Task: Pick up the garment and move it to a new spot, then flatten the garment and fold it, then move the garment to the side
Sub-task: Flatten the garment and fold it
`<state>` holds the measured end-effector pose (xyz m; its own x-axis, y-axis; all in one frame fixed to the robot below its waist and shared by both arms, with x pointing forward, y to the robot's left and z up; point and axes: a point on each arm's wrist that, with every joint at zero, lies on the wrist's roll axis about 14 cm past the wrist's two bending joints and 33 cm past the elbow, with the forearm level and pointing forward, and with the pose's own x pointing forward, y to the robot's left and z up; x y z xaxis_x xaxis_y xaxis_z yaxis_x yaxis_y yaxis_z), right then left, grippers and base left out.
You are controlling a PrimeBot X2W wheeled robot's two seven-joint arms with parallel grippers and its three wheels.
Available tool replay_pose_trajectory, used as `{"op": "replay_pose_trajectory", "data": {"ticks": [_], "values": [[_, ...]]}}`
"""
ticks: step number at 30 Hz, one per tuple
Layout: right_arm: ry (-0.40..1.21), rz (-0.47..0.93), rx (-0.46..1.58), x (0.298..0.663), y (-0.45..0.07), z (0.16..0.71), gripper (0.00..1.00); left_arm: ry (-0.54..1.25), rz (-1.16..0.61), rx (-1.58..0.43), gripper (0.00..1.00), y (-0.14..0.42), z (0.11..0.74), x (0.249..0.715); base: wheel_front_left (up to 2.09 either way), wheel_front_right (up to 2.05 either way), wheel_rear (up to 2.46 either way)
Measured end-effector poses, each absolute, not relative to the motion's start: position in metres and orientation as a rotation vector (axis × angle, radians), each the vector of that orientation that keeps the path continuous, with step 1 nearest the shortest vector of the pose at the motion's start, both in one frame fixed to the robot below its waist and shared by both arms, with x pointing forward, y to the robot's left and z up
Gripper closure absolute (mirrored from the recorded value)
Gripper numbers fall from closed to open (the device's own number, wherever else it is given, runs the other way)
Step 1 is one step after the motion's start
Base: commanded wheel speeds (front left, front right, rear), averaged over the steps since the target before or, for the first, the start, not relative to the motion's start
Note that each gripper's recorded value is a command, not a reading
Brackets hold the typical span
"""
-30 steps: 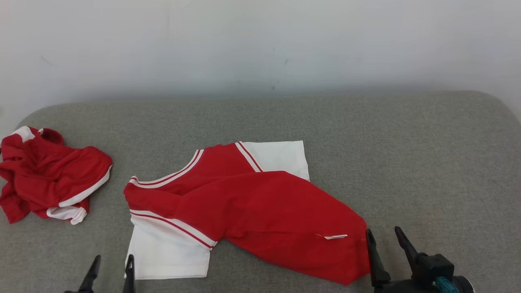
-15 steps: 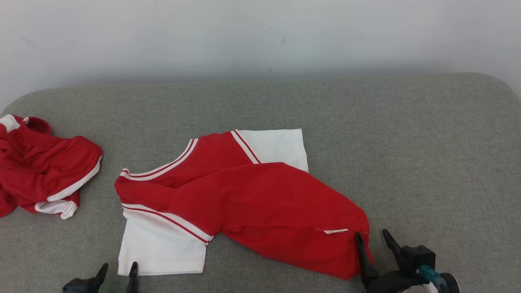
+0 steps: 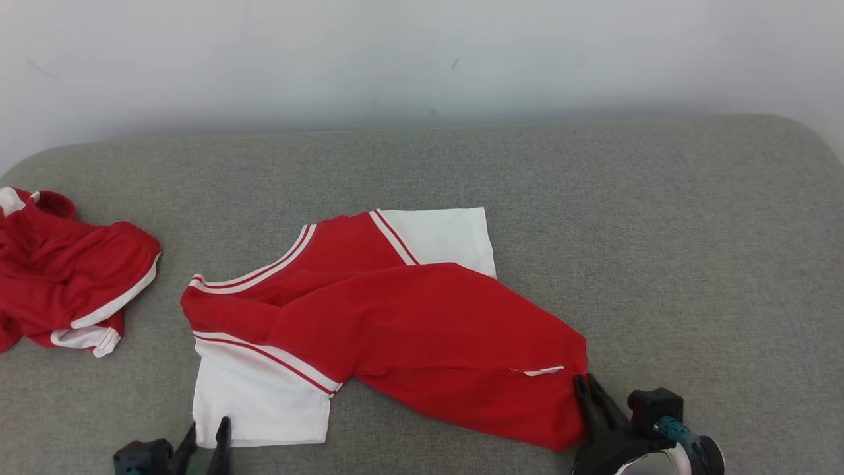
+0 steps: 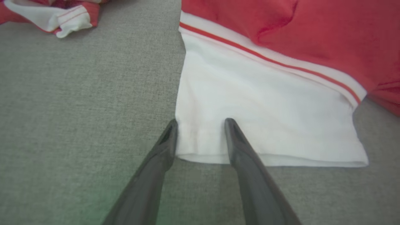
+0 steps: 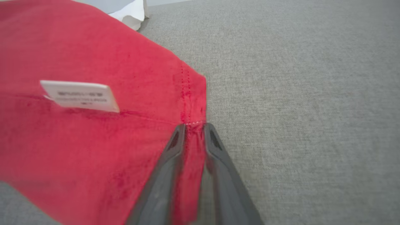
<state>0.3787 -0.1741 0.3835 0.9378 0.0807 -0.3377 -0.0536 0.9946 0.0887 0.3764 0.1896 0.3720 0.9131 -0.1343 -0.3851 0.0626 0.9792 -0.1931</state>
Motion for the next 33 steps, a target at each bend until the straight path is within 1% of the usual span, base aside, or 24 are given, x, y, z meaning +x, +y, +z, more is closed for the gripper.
{"op": "replay_pose_trajectory", "data": {"ticks": [1,5,8,16,20,23,26,29,33], "values": [[0.347,0.071,0.080,0.380,-0.173,0.384,1.00,0.409,-0.105,-0.186,1.00,0.188,0.372,0.378,0.00,0.00,0.00],[0.331,0.083,0.083,0.385,-0.169,0.389,1.00,0.402,-0.113,-0.210,1.00,0.184,0.375,0.381,0.00,0.00,0.00],[0.264,0.086,0.082,0.391,-0.169,0.407,1.00,0.347,-0.120,-0.219,1.00,0.185,0.391,0.386,0.00,0.00,0.00],[0.136,0.087,0.084,0.390,-0.170,0.442,1.00,0.175,-0.126,-0.235,1.00,0.189,0.439,0.396,0.00,0.00,0.00],[0.040,0.089,0.089,0.399,-0.173,0.472,1.00,0.057,-0.152,-0.211,1.00,0.189,0.476,0.409,0.00,0.00,0.00],[-0.042,0.101,0.076,0.413,-0.177,0.500,1.00,-0.036,-0.189,-0.186,1.00,0.187,0.509,0.426,0.00,0.00,0.00],[-0.132,0.111,0.041,0.435,-0.181,0.534,1.00,-0.117,-0.241,-0.179,1.00,0.179,0.546,0.450,0.00,0.00,0.00],[-0.205,0.121,0.012,0.457,-0.184,0.563,1.00,-0.182,-0.295,-0.206,1.00,0.169,0.585,0.475,0.00,0.00,0.00],[-0.285,0.139,-0.035,0.492,-0.188,0.599,1.00,-0.277,-0.387,-0.123,1.00,0.152,0.647,0.511,0.00,0.00,0.00]]}}
